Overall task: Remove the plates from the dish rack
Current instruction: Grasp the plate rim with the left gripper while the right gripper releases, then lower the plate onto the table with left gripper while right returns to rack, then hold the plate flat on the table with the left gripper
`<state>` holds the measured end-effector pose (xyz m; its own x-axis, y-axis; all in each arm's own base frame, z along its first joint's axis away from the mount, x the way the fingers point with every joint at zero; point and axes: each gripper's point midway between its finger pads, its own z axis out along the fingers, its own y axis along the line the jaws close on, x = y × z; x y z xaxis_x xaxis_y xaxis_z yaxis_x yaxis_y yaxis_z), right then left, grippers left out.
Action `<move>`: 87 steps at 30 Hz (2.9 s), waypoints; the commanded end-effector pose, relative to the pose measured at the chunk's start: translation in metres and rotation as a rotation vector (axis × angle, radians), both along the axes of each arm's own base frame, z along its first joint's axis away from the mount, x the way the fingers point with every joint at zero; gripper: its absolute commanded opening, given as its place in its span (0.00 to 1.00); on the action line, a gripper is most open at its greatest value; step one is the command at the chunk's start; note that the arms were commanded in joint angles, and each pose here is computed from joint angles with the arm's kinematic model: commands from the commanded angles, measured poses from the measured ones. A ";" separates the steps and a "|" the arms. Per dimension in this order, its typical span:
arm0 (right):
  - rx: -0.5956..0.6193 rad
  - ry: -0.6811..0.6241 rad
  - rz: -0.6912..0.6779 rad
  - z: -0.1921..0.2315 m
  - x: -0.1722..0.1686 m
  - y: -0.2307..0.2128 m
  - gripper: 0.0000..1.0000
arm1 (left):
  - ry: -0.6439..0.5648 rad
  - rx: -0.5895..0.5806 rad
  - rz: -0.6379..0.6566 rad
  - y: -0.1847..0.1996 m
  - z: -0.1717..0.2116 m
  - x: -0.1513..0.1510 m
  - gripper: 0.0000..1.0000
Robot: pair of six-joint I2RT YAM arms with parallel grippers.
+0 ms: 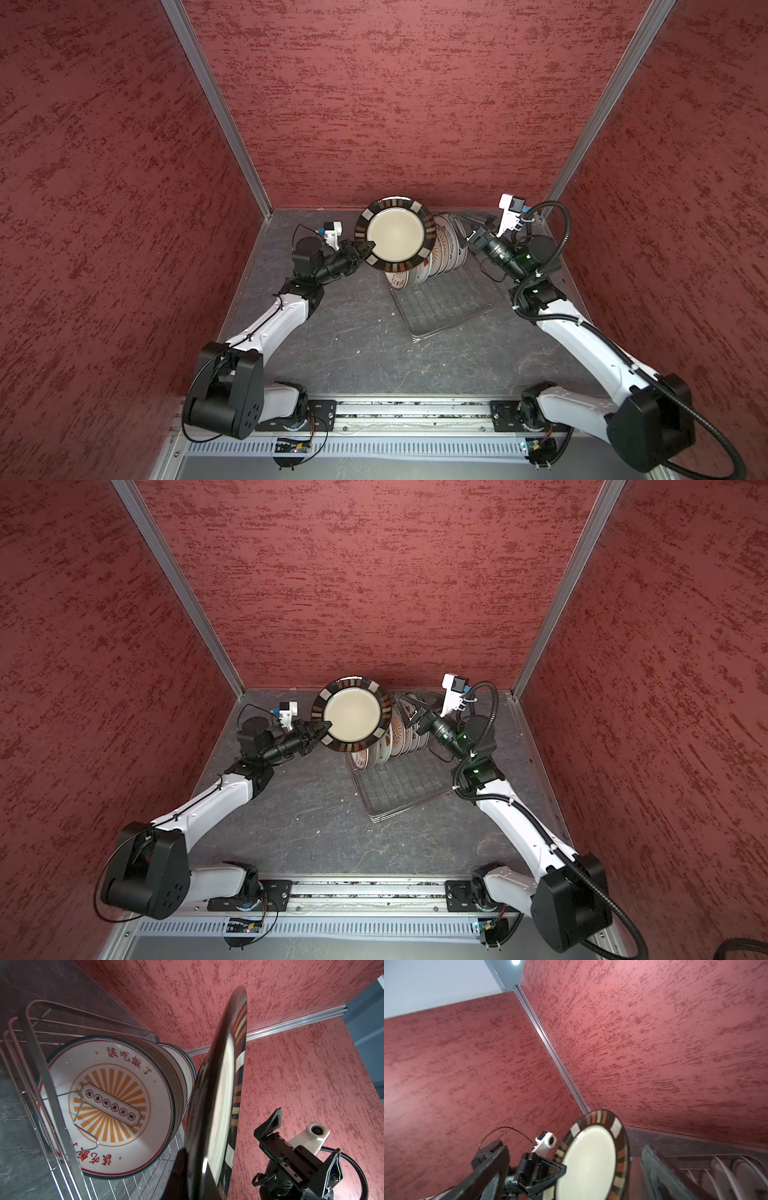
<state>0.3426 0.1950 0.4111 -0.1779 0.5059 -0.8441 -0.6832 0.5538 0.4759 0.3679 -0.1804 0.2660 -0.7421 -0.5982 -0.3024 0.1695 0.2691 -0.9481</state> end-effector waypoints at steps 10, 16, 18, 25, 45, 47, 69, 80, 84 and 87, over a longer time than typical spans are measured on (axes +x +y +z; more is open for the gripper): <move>-0.412 0.041 -0.211 -0.054 0.028 0.002 0.95 | -0.139 0.024 0.241 0.052 0.041 -0.004 0.00; -0.559 -0.055 -0.230 -0.061 0.016 0.032 0.99 | -0.032 0.002 0.390 0.089 0.014 0.001 0.00; -0.592 -0.074 -0.254 -0.062 0.013 0.039 0.99 | -0.003 -0.029 0.439 0.104 0.005 0.003 0.00; -0.674 -0.174 0.059 -0.078 -0.025 0.100 0.99 | 0.050 -0.070 0.542 0.136 -0.013 0.001 0.00; -0.869 -0.154 0.272 -0.154 -0.023 0.217 0.99 | 0.196 0.004 0.839 0.204 -0.080 -0.004 0.00; -0.869 -0.121 0.295 -0.160 -0.021 0.224 0.98 | 0.211 0.015 0.856 0.208 -0.086 -0.003 0.00; -0.959 -0.013 0.491 -0.216 -0.030 0.253 0.93 | 0.303 0.116 0.932 0.228 -0.135 0.043 0.00; -0.949 -0.005 0.506 -0.218 -0.029 0.258 0.93 | 0.399 0.131 1.011 0.240 -0.169 0.055 0.04; -0.937 -0.005 0.534 -0.217 -0.035 0.259 0.93 | 0.441 0.135 1.014 0.242 -0.183 0.060 0.12; -0.912 -0.016 0.571 -0.213 -0.042 0.261 0.94 | 0.457 0.164 1.045 0.247 -0.193 0.058 0.18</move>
